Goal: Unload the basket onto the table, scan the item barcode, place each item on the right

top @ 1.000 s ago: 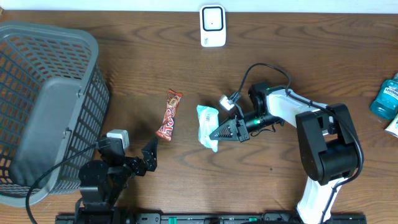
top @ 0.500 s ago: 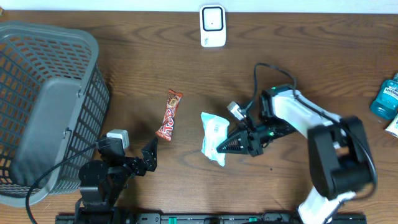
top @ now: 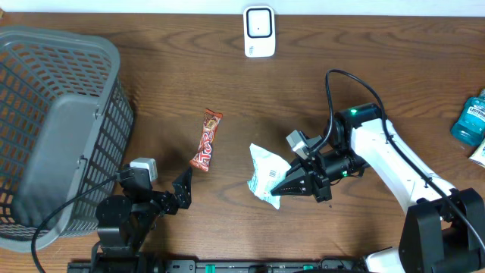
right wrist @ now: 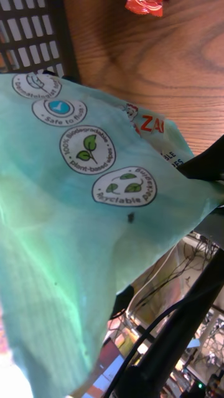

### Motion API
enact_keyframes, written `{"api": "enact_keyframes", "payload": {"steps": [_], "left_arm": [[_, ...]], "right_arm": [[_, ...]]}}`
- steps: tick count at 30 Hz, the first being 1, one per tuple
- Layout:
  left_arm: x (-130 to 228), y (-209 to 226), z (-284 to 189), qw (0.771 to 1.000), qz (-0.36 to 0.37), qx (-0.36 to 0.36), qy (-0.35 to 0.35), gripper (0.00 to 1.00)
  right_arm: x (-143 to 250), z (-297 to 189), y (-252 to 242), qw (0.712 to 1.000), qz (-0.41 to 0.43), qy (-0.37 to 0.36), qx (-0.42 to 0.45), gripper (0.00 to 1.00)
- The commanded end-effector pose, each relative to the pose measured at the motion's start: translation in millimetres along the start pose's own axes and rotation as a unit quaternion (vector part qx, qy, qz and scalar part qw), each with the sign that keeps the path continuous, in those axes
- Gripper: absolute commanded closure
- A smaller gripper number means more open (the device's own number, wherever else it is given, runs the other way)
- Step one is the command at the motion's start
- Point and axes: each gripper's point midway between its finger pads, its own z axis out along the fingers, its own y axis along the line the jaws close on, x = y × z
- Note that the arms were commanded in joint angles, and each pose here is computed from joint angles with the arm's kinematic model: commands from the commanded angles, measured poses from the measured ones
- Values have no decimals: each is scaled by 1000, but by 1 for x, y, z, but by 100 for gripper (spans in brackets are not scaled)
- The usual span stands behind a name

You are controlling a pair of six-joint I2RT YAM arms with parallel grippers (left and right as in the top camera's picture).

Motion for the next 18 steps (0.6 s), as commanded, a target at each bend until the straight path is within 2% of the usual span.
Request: {"api": "enact_keyframes", "payload": {"steps": [1, 9, 18], "left_arm": [[-2, -3, -1, 1000, 6, 6, -2, 1], [-2, -3, -1, 1000, 6, 6, -2, 0], [-2, -3, -1, 1000, 6, 6, -2, 1]], "right_arm": [[-5, 2, 5, 1000, 15, -9, -3, 99], [-1, 2, 4, 1000, 27, 2, -3, 99], [6, 1, -32, 997, 63, 28, 29, 99]]}}
